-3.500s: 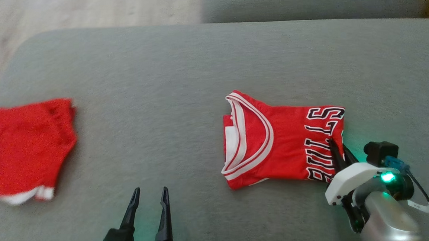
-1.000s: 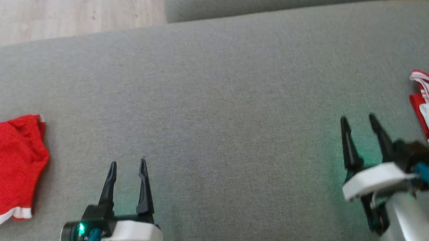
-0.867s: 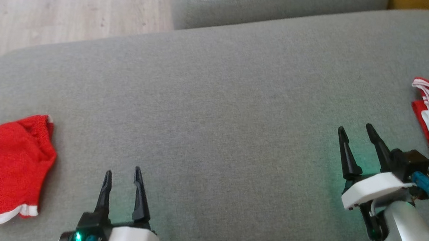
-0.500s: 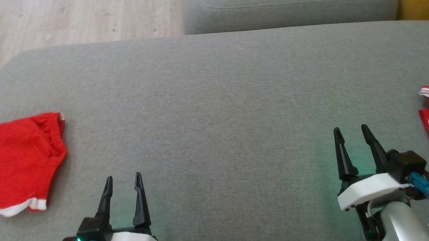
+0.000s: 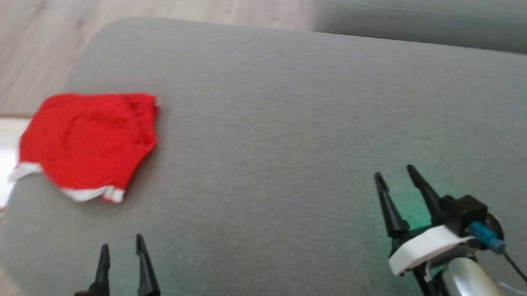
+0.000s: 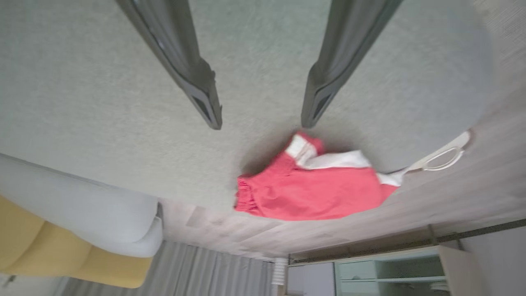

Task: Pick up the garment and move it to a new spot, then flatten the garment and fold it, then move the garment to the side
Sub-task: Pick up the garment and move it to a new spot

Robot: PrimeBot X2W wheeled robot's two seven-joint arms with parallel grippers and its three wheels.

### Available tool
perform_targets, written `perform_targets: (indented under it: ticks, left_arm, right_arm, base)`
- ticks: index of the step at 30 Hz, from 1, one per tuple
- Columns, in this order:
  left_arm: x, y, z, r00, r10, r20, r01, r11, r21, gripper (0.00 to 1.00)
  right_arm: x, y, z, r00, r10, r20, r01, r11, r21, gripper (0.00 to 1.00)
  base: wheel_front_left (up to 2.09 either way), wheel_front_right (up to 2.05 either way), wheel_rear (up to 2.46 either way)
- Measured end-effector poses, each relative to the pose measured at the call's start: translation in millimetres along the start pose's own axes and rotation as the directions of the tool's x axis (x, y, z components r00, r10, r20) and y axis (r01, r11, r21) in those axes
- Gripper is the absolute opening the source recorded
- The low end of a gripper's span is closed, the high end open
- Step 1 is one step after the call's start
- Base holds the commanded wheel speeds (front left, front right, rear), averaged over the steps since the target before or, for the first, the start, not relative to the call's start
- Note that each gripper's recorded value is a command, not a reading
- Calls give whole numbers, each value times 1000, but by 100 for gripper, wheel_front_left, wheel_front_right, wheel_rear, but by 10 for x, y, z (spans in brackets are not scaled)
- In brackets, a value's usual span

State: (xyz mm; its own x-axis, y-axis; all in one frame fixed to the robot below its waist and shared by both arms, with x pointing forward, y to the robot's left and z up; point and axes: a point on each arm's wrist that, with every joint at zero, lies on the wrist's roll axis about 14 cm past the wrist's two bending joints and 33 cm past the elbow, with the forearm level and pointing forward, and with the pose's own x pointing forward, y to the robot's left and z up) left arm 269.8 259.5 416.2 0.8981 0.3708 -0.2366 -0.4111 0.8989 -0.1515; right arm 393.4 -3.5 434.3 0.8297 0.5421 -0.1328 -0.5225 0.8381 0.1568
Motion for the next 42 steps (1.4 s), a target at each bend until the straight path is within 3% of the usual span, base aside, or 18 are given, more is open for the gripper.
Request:
perform_targets:
  ticks: [7,14,18,26,31,34,39,42]
  left_arm:
    - [-291,607,-11,982,187,7,-187,982,-28,100]
    - [-182,769,89,974,224,20,-224,974,-24,100]
    - [98,747,380,973,210,91,-211,978,-8,100]
    - [997,472,863,985,59,160,-75,993,96,100]
    - [1486,355,730,998,6,66,-14,991,133,100]
    - [1698,280,473,998,1,-58,7,990,140,100]
    - [1703,324,-231,943,61,-328,-20,992,126,100]
    - [1726,325,-375,921,73,-382,-22,991,135,100]
  right_arm:
    - [222,645,-90,978,205,-32,-206,979,-3,100]
    - [305,741,-219,968,246,-57,-245,969,23,100]
    - [376,680,-206,969,244,-43,-242,970,29,100]
    - [528,374,-179,976,217,-6,-217,976,23,100]
    - [568,82,-166,986,167,13,-167,986,13,100]
    - [565,-115,-204,991,130,7,-130,991,4,100]
    - [480,-357,-317,997,74,-22,-74,997,3,100]
    - [442,-456,-340,999,45,-26,-45,999,10,100]
  base:
    - [0,0,0]
    - [0,0,0]
    - [0,0,0]
    - [0,0,0]
    - [0,0,0]
    - [0,0,0]
    - [0,0,0]
    - [0,0,0]
